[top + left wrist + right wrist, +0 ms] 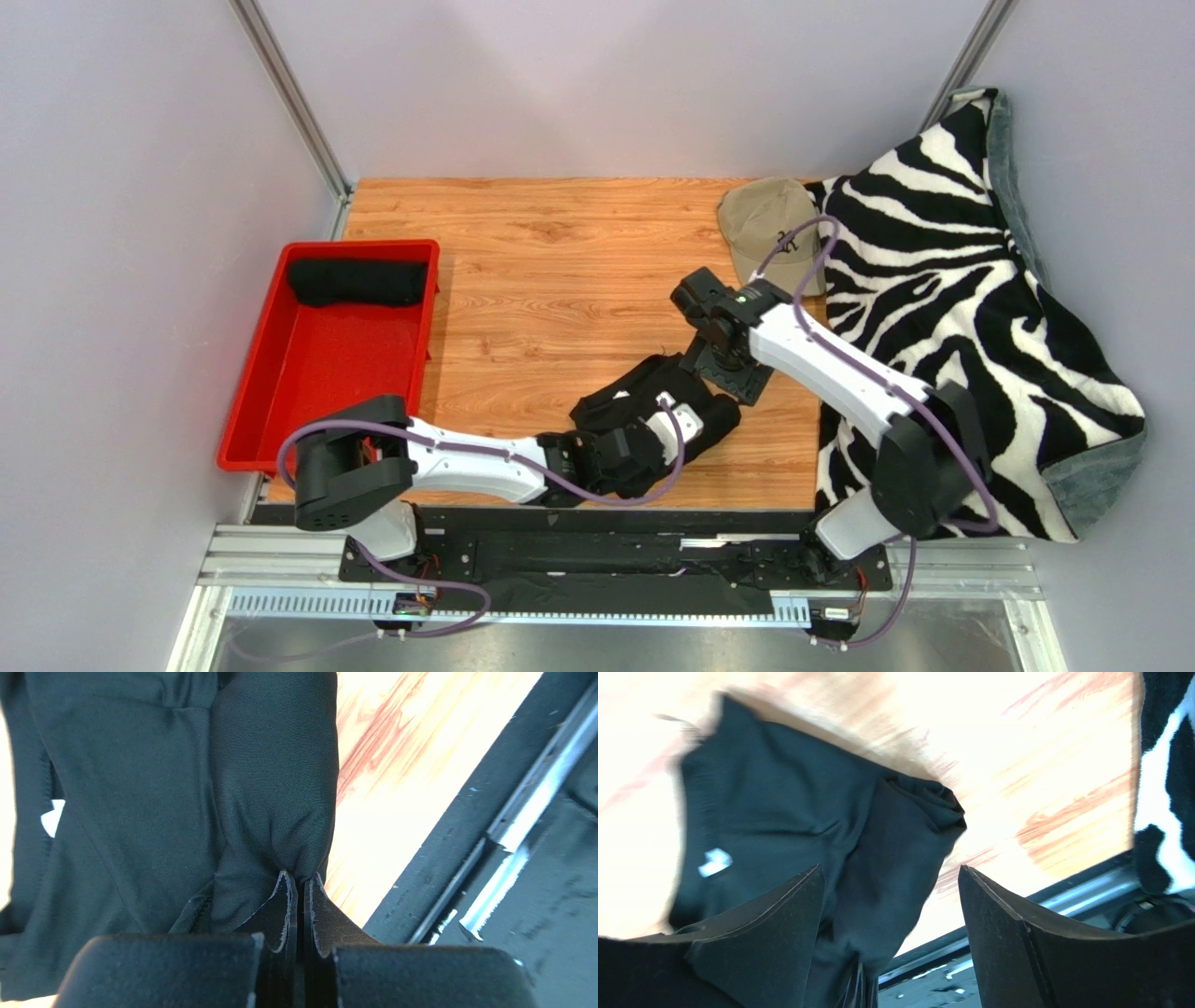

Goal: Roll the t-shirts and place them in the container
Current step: Roll the T-shirt to the center of the board.

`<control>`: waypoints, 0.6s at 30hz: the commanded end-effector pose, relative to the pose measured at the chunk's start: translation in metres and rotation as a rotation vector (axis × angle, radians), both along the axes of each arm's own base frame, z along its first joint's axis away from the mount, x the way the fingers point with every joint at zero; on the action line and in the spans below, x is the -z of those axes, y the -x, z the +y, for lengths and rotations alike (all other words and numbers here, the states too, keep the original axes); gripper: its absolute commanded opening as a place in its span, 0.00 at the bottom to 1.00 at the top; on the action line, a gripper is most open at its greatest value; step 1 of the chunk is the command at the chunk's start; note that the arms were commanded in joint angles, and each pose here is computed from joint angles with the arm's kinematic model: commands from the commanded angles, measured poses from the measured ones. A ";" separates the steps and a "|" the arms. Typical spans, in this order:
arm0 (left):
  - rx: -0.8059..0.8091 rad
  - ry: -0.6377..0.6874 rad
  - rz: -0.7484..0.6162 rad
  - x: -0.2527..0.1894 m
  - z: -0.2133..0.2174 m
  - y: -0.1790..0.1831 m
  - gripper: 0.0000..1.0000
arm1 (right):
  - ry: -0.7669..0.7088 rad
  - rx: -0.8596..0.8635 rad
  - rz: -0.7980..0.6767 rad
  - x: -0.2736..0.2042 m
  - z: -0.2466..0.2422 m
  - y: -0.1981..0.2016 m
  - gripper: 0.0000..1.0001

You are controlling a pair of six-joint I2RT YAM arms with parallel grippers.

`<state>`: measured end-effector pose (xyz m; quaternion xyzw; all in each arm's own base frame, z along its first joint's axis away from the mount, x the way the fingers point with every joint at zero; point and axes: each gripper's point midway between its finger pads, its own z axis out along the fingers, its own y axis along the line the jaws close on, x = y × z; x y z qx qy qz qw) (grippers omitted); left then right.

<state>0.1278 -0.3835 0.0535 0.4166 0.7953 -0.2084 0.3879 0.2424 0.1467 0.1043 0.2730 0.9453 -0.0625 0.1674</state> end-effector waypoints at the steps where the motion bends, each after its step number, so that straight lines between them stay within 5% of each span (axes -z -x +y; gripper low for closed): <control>1: 0.092 0.133 0.192 -0.015 -0.010 0.022 0.00 | -0.085 0.068 -0.212 -0.028 -0.003 -0.016 0.75; 9: 0.112 0.288 0.516 -0.022 -0.001 0.021 0.00 | -0.204 0.090 -0.333 -0.032 0.000 0.000 0.72; 18: -0.056 0.428 0.893 -0.011 0.022 -0.002 0.00 | -0.225 0.066 -0.369 -0.008 0.013 0.024 0.70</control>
